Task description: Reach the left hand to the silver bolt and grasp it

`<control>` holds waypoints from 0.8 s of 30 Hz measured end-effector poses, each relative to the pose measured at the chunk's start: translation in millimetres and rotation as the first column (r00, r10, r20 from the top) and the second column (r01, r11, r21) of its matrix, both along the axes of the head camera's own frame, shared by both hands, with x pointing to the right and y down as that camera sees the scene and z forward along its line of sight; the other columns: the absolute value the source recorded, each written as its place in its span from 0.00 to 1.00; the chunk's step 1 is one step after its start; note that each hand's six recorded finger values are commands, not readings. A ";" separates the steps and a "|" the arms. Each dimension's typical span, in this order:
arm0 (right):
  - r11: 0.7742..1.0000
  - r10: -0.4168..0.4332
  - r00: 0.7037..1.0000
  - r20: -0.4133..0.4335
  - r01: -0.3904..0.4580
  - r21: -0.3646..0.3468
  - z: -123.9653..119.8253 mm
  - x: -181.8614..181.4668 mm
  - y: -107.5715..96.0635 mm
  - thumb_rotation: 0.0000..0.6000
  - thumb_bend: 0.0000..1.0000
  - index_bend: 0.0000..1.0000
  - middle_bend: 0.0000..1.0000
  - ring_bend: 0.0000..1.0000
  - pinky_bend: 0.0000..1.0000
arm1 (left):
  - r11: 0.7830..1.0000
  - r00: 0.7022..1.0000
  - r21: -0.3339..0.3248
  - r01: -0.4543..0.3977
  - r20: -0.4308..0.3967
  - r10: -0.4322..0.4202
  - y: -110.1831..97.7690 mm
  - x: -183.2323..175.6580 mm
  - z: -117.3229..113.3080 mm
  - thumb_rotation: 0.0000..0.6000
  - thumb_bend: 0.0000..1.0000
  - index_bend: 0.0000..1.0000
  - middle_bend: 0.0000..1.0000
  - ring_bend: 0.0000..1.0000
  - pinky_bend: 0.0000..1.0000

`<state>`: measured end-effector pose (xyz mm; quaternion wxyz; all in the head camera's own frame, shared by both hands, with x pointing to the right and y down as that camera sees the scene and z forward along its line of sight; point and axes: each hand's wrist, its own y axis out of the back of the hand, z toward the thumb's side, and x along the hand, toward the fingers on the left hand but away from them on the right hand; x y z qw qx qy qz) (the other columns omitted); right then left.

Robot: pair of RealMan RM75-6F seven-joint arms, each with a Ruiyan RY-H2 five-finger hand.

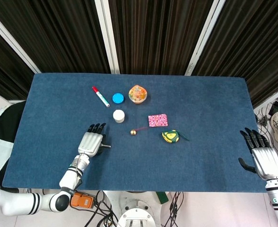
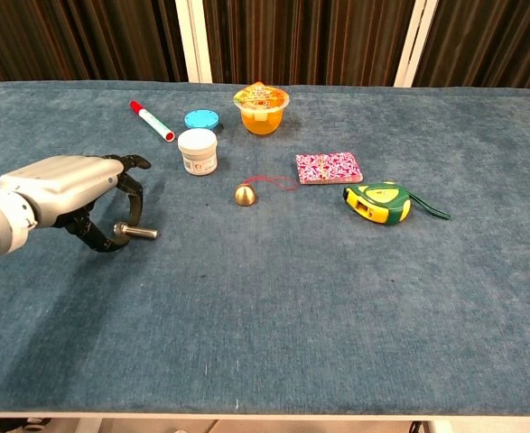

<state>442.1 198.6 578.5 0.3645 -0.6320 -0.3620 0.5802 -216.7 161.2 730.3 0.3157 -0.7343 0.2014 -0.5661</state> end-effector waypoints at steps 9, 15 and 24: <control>1.000 0.002 1.000 0.002 -0.002 0.004 -0.8 0.3 -0.1 1.00 0.46 0.03 0.08 0.07 0.15 | 1.000 1.000 0.022 0.005 -0.009 -0.005 -2.2 -0.8 -0.6 1.00 0.59 0.61 0.12 0.00 0.09; 1.000 0.001 1.000 0.003 -0.001 0.006 -1.3 0.1 0.0 1.00 0.46 0.03 0.08 0.07 0.15 | 0.999 1.000 0.045 0.007 -0.020 -0.006 -7.8 -1.7 -8.7 1.00 0.60 0.61 0.13 0.00 0.09; 1.000 0.007 1.000 0.009 -0.007 0.006 -1.8 0.5 -0.2 1.00 0.46 0.03 0.08 0.07 0.15 | 0.993 0.999 0.119 -0.020 -0.036 0.024 -39.2 -4.1 -58.7 1.00 0.60 0.61 0.13 0.00 0.10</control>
